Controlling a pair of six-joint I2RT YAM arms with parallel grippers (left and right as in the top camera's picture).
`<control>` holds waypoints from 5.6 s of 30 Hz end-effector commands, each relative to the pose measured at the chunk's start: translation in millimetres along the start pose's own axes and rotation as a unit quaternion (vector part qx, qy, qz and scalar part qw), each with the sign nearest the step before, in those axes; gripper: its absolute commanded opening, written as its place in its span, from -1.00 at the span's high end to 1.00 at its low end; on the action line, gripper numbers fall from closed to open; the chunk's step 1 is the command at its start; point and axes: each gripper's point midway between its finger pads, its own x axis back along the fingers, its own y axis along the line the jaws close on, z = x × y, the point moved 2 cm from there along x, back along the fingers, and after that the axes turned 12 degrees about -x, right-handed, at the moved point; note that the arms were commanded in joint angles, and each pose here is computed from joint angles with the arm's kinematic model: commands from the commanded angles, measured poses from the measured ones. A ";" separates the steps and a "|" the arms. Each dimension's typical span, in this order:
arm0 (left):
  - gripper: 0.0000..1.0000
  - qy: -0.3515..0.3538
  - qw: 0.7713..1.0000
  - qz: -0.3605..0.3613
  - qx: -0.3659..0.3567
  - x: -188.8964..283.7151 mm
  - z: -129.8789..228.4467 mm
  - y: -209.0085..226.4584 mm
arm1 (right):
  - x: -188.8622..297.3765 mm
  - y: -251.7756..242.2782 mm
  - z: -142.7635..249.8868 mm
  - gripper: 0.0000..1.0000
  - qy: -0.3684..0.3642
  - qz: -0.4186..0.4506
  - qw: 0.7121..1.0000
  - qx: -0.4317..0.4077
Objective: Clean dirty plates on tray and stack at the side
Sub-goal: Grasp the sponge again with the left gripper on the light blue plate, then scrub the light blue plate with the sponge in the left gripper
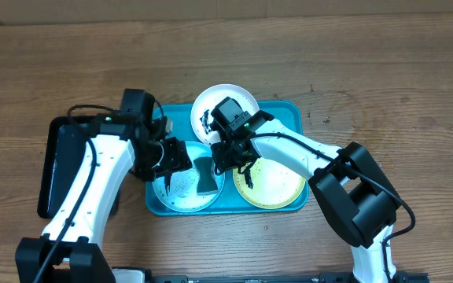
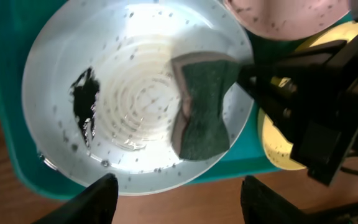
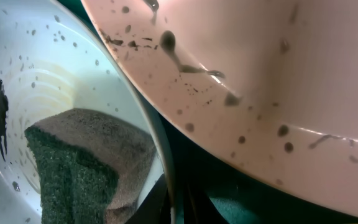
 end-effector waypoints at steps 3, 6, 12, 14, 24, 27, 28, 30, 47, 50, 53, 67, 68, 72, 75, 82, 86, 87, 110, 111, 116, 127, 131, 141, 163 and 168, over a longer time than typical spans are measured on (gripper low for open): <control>-0.28 -0.012 1.000 0.014 0.001 -11.9 -3.3 -9.9 | -3.0 -1.0 3.3 0.81 0.004 0.001 1.000 0.000; -0.28 -0.018 1.000 0.020 0.008 -25.0 -2.4 -13.3 | -3.0 -1.1 3.3 0.81 0.004 0.002 1.000 0.000; -0.26 -0.024 0.999 0.030 -0.003 -40.3 -0.1 -23.2 | -3.0 -1.0 3.1 0.81 0.004 0.001 1.000 0.000; -0.26 -0.030 0.999 0.033 -0.005 -44.8 -1.0 -27.1 | -3.0 -1.0 3.0 0.81 0.004 0.001 1.000 0.000; -0.25 -0.043 0.999 -0.003 0.005 -63.4 3.7 -17.0 | -3.0 -1.2 3.4 0.81 0.005 0.002 1.000 0.000; -0.25 -0.045 0.999 -0.004 0.004 -63.5 2.7 -17.0 | -3.0 -1.2 3.4 0.81 0.005 0.002 1.000 0.000; -0.25 -0.046 0.999 -0.003 0.004 -63.5 2.3 -17.4 | -3.0 -1.2 3.4 0.81 0.005 0.002 1.000 0.000; -0.22 -0.045 0.999 -0.003 0.009 -64.1 2.9 -18.0 | -3.0 -1.2 3.5 0.81 0.005 0.002 1.000 0.000; -0.19 -0.054 0.998 -0.019 0.006 -77.7 4.2 -15.3 | -3.0 -1.6 4.1 0.84 0.006 0.003 1.000 -0.001; -0.16 -0.041 0.999 -0.018 0.009 -86.5 5.2 -13.8 | -3.0 -1.6 4.0 0.84 0.006 0.003 1.000 0.000; -0.16 -0.029 1.000 0.005 0.009 -96.0 4.8 -18.9 | -3.0 -1.6 4.0 0.84 0.006 0.003 1.000 0.000; 0.59 -0.021 0.999 -0.043 0.017 -104.9 5.8 -1.0 | -3.0 -1.6 4.0 0.84 0.006 0.003 1.000 0.000; 0.63 -0.021 0.998 -0.052 0.017 -104.6 6.2 1.8 | -3.0 -1.7 4.0 0.84 0.006 0.003 1.000 0.000; 0.81 -0.017 0.993 -0.119 0.022 -101.1 11.4 22.8 | -3.0 -2.6 4.5 0.84 0.006 0.005 1.000 -0.001; 0.92 -0.016 0.983 -0.183 0.023 -95.0 15.1 42.6 | -3.0 -2.6 4.5 0.84 0.006 0.005 1.000 -0.001; 0.92 -0.019 0.948 -0.316 0.017 -74.3 19.8 80.2 | -3.0 -2.6 4.5 0.85 0.007 0.006 1.000 -0.001; 0.92 -0.030 0.920 -0.391 0.007 -57.9 17.6 98.5 | -3.0 -3.1 5.0 0.85 0.008 0.007 1.000 0.000; 0.92 -0.034 0.914 -0.404 0.006 -54.7 16.3 101.4 | -3.0 -3.4 5.2 0.86 0.008 0.008 1.000 0.000; 0.91 -0.041 0.995 -0.059 -0.076 -70.0 -27.5 -15.1 | -2.8 -7.6 4.9 0.91 0.005 0.020 1.000 -0.001; 0.92 -0.039 0.995 -0.059 -0.072 -70.5 -26.6 -14.7 | -2.8 -7.6 4.9 0.91 0.005 0.020 1.000 -0.001; 0.92 -0.032 0.994 -0.085 -0.057 -76.7 -20.3 -2.0 | -2.8 -7.6 4.9 0.91 0.005 0.020 1.000 -0.001; 0.91 0.030 0.976 -0.212 -0.030 -109.6 -3.3 56.3 | -2.8 -8.4 6.0 0.91 0.007 0.022 1.000 -0.002; 0.92 0.054 0.948 -0.312 -0.029 -98.7 5.3 90.3 | -2.8 -8.7 6.4 0.91 0.008 0.022 1.000 -0.002; 0.92 0.090 0.899 -0.427 -0.045 -64.5 16.6 118.3 | -2.8 -7.7 4.9 0.91 0.005 0.020 1.000 -0.001; 0.91 0.119 0.991 -0.051 -0.042 -94.1 6.1 3.3 | -2.9 -7.2 4.2 0.91 0.003 0.019 1.000 -0.001; 0.92 0.132 0.984 -0.117 -0.030 -104.3 24.3 31.6 | -2.9 -7.2 4.2 0.90 0.003 0.019 1.000 -0.001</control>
